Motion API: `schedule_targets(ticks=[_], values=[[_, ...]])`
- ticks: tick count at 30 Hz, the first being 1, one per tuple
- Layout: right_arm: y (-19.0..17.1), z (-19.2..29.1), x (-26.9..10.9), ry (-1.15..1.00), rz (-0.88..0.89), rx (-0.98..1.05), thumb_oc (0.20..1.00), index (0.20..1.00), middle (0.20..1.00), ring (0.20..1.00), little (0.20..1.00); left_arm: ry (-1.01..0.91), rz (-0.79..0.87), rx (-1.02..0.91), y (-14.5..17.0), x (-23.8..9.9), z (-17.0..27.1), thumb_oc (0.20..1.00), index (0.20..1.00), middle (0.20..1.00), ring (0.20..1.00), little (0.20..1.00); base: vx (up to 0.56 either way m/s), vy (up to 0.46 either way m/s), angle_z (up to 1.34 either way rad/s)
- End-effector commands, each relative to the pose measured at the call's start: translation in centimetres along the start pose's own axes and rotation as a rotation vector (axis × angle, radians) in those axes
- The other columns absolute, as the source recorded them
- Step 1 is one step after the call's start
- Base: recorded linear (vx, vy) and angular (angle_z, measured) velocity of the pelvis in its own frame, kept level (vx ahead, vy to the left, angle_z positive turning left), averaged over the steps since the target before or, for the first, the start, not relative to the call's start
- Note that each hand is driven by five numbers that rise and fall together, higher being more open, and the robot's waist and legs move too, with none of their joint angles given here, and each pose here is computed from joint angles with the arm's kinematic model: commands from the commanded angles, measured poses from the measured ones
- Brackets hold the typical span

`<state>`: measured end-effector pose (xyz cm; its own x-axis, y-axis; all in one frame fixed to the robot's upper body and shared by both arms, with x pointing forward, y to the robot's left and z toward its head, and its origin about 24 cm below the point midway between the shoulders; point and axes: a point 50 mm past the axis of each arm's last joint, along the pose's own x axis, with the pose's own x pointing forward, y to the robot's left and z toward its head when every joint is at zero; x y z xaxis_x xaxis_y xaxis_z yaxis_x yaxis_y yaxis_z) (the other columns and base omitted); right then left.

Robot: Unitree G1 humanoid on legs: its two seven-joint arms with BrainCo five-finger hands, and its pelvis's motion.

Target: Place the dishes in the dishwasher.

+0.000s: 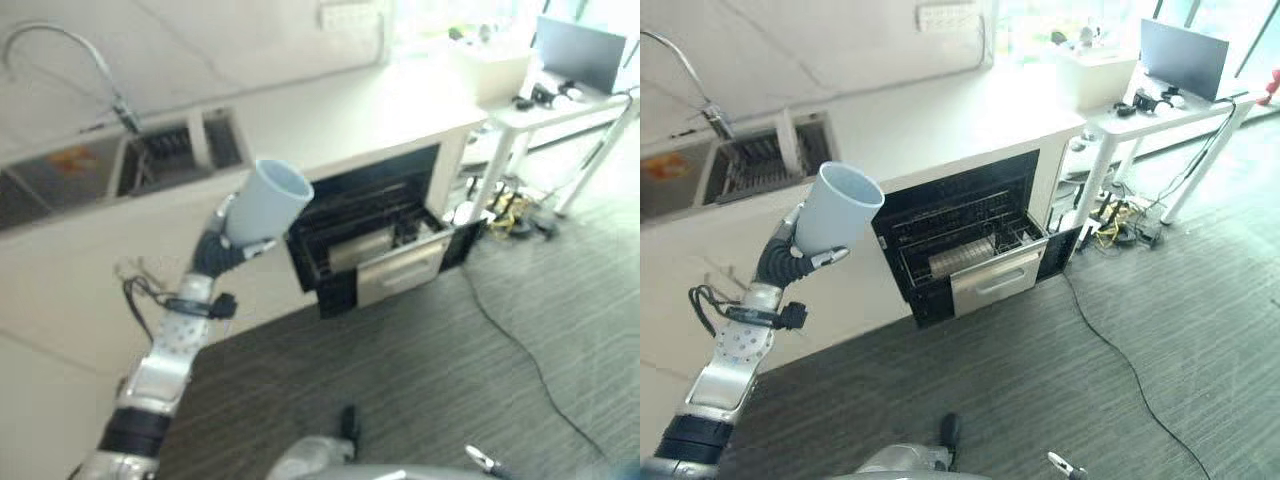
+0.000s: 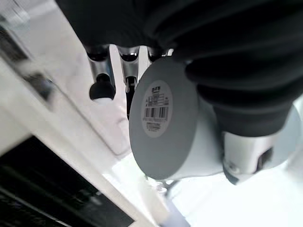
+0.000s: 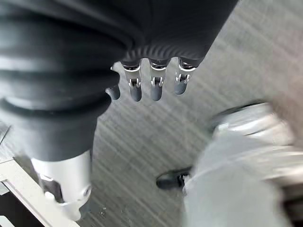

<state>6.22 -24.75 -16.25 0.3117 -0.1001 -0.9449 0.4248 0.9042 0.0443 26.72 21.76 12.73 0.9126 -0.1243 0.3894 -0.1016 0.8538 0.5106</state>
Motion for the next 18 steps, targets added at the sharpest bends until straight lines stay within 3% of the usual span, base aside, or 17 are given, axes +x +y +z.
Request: schedule_targets(ticks=[1, 4, 9, 12, 15, 18], values=[[0.1, 1.9, 0.1, -0.099, -0.028, -0.002, 1.000, 1.000, 1.000, 1.000, 1.000, -0.184, 0.051, 0.020, 2.1, 1.3, 3.2, 0.200, 0.200, 0.200, 0.200, 0.200, 0.10, 0.117, -0.04], [0.2, 1.7, 0.0, -0.102, -0.022, -0.013, 1.000, 1.000, 1.000, 1.000, 1.000, -0.164, 0.053, 0.031, 2.2, 1.6, 2.8, 0.200, 0.200, 0.200, 0.200, 0.200, 0.14, -0.018, 0.30], [0.0, 2.0, 0.1, -0.088, -0.025, -0.029, 1.000, 1.000, 1.000, 1.000, 1.000, -0.168, 0.093, 0.061, 1.6, 2.3, 3.0, 0.200, 0.200, 0.200, 0.200, 0.200, 0.15, -0.342, 0.08], [0.1, 2.2, 0.1, -0.084, -0.014, -0.054, 1.000, 1.000, 1.000, 1.000, 1.000, -0.159, 0.119, 0.060, 1.7, 2.2, 2.8, 0.200, 0.200, 0.200, 0.200, 0.200, 0.22, -0.690, 0.52], [1.1, 4.2, 0.3, -0.133, -0.022, -0.398, 1.000, 1.000, 1.000, 1.000, 1.000, -0.123, 0.156, 0.043, 1.8, 1.1, 2.5, 0.200, 0.200, 0.200, 0.200, 0.200, 0.18, -0.834, 0.48], [0.3, 4.3, 0.1, -0.134, -0.064, -0.359, 1.000, 1.000, 1.000, 1.000, 1.000, -0.171, 0.095, 0.003, 1.1, 1.1, 3.6, 0.200, 0.200, 0.200, 0.200, 0.200, -0.02, -0.631, 0.61]])
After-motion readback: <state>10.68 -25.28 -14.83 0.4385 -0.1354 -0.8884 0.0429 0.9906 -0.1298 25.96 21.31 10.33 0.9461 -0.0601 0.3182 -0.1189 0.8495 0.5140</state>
